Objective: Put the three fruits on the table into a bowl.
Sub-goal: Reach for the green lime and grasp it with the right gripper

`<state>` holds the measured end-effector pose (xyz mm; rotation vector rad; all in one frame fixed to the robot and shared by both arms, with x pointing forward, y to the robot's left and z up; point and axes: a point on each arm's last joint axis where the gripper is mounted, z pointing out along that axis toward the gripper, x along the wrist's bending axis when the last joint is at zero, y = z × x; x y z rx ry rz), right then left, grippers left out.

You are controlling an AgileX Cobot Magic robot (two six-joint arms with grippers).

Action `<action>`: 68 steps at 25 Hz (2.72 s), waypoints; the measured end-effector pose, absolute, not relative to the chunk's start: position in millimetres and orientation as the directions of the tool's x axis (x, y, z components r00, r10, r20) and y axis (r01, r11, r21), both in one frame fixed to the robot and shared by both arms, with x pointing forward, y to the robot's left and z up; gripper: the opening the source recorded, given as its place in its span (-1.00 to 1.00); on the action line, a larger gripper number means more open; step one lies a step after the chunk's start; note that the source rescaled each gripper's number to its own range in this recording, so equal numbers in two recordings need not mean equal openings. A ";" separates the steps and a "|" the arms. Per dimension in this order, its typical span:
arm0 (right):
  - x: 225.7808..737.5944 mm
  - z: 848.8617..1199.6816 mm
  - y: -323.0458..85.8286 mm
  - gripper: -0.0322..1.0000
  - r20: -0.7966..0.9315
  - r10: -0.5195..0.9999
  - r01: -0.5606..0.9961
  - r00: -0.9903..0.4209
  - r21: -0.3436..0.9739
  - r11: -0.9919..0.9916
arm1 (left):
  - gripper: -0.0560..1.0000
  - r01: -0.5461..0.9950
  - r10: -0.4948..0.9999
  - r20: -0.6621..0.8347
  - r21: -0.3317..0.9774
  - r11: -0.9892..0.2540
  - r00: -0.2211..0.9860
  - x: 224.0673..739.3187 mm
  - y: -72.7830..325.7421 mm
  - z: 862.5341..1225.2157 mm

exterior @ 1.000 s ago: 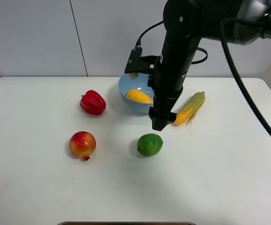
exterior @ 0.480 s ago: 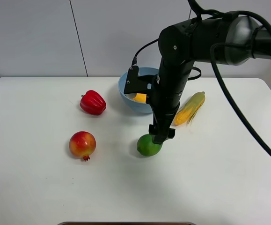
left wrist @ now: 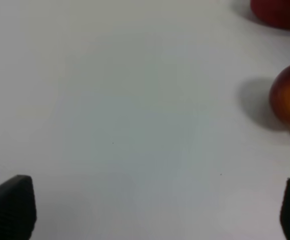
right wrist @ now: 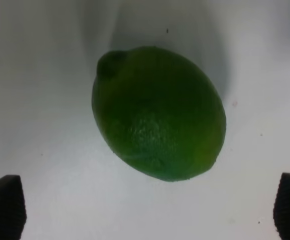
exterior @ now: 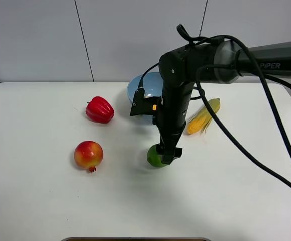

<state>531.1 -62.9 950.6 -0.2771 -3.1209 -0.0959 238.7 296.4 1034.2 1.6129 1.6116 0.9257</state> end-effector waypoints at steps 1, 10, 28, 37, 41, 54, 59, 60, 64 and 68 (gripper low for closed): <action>532.2 947.6 -62.1 0.99 0.011 0.176 0.177 -0.984 0.061 0.982 | 1.00 0.526 1.000 0.026 0.850 -0.015 -0.014 238.7 296.4 1034.2; 539.6 928.9 -56.5 0.99 -0.013 0.151 0.150 -0.988 0.082 0.985 | 1.00 0.526 1.000 0.027 0.850 -0.016 -0.013 238.7 296.4 1034.2; 543.3 895.5 -47.5 0.99 0.031 0.141 0.143 -0.990 0.113 0.983 | 1.00 0.526 1.000 0.026 0.850 -0.015 -0.014 238.7 296.4 1034.2; 544.2 895.3 -48.2 0.99 0.018 0.131 0.132 -0.991 0.106 0.986 | 1.00 0.526 1.000 0.027 0.850 -0.016 -0.013 238.7 296.4 1034.2; 544.5 895.3 -48.6 0.99 0.014 0.127 0.127 -0.992 0.102 0.987 | 1.00 0.526 1.000 0.027 0.850 -0.016 -0.013 238.7 296.4 1034.2; 544.7 894.9 -49.0 0.99 0.008 0.082 0.082 -0.997 0.098 0.992 | 1.00 0.526 1.000 0.026 0.850 -0.015 -0.014 238.7 296.4 1034.2; 544.2 887.9 -49.3 0.99 0.024 0.082 0.084 -0.996 0.084 0.993 | 1.00 0.526 1.000 0.026 0.850 -0.015 -0.014 238.7 296.4 1034.2; 544.1 884.9 -49.4 0.99 0.031 0.082 0.085 -0.996 0.078 0.993 | 1.00 0.526 1.000 0.026 0.850 -0.015 -0.014 238.7 296.4 1034.2; 543.9 881.4 -49.5 0.99 0.038 0.079 0.082 -0.996 0.072 0.994 | 1.00 0.526 1.000 0.027 0.850 -0.016 -0.013 238.7 296.4 1034.2; 544.0 881.2 -49.6 0.99 0.037 0.078 0.080 -0.996 0.070 0.994 | 1.00 0.526 1.000 0.027 0.850 -0.016 -0.013 238.7 296.4 1034.2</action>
